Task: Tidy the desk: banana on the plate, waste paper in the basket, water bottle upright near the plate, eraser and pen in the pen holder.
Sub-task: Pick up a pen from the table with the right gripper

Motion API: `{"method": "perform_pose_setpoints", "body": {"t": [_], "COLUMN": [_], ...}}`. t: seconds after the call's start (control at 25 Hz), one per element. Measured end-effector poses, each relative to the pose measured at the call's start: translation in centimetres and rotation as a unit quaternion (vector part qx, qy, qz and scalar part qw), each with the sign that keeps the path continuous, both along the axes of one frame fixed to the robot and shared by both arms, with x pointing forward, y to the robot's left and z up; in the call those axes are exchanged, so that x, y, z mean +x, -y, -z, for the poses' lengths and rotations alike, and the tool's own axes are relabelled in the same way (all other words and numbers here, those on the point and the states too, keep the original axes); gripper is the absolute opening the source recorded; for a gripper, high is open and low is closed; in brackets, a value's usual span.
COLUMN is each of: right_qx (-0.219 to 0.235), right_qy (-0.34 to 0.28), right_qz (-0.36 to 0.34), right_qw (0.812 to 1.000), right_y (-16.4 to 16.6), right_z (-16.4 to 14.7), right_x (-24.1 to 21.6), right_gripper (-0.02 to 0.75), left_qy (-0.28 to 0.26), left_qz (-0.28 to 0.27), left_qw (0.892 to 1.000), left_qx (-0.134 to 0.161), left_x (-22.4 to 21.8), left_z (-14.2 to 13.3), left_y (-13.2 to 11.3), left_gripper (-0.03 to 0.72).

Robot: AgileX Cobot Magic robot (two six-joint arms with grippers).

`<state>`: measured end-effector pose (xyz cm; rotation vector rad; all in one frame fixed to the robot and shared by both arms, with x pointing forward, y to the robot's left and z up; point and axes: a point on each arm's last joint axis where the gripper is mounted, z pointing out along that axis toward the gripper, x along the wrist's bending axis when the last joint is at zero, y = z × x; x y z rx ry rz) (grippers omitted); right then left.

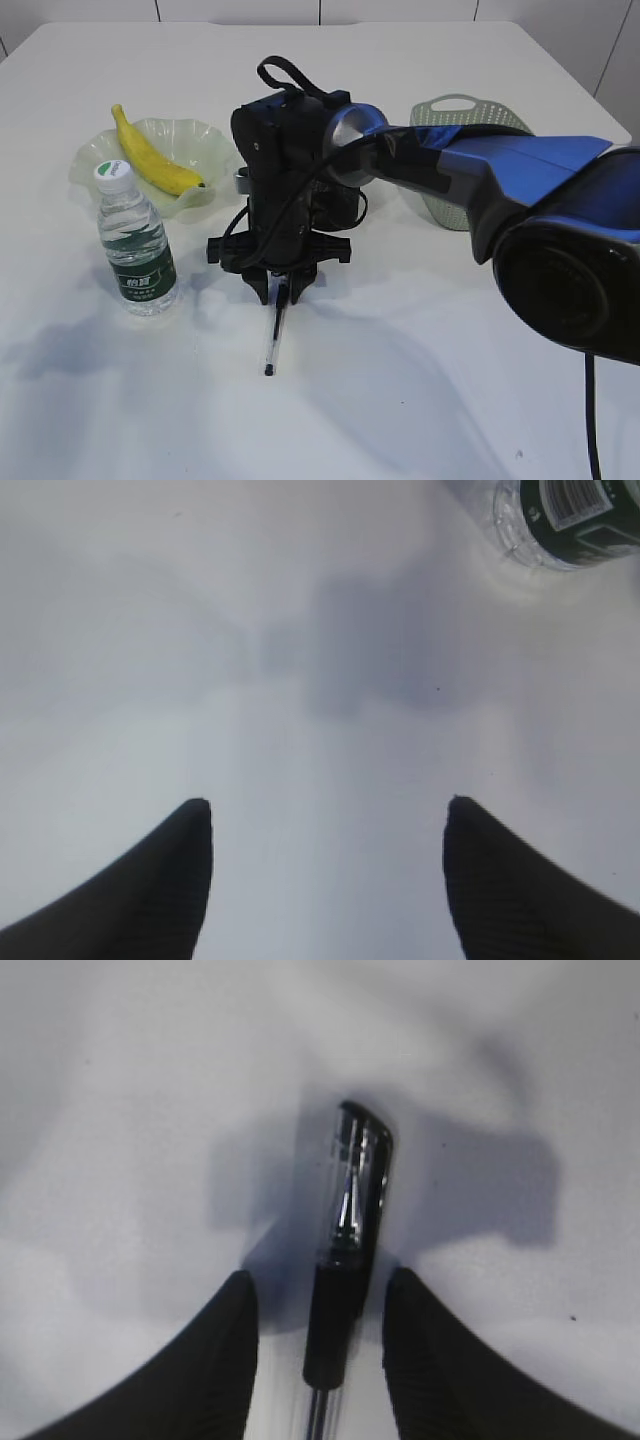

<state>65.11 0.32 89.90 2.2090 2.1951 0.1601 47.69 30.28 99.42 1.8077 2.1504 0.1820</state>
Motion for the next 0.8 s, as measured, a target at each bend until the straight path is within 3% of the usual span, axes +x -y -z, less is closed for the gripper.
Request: {"method": "perform_pose_setpoints", "body": {"t": [0.2, 0.28, 0.6, 0.8], "right_qx": [0.003, 0.002, -0.006, -0.02], "right_qy": [-0.002, -0.002, 0.007, 0.049], "right_qz": [-0.002, -0.008, -0.09, -0.126], "right_qw": [1.0, 1.0, 0.996, 0.991], "right_y": [-0.1, -0.1, 0.0, 0.7], "right_z": [0.0, 0.0, -0.3, -4.0], "right_x": [0.0, 0.0, 0.0, -0.1], "right_gripper": [0.111, 0.068, 0.057, 0.054], "left_qy": [0.0, 0.0, 0.0, 0.0], "left_qz": [0.0, 0.0, 0.0, 0.0], "left_qw": [1.0, 1.0, 1.0, 1.0], "left_qx": [0.0, 0.0, 0.0, 0.0], "left_x": [0.0, 0.0, 0.0, 0.0], "left_z": [0.0, 0.0, 0.0, 0.0], "left_y": [0.0, 0.0, 0.0, 0.0], "left_gripper": [0.51, 0.51, 0.51, 0.51]}}
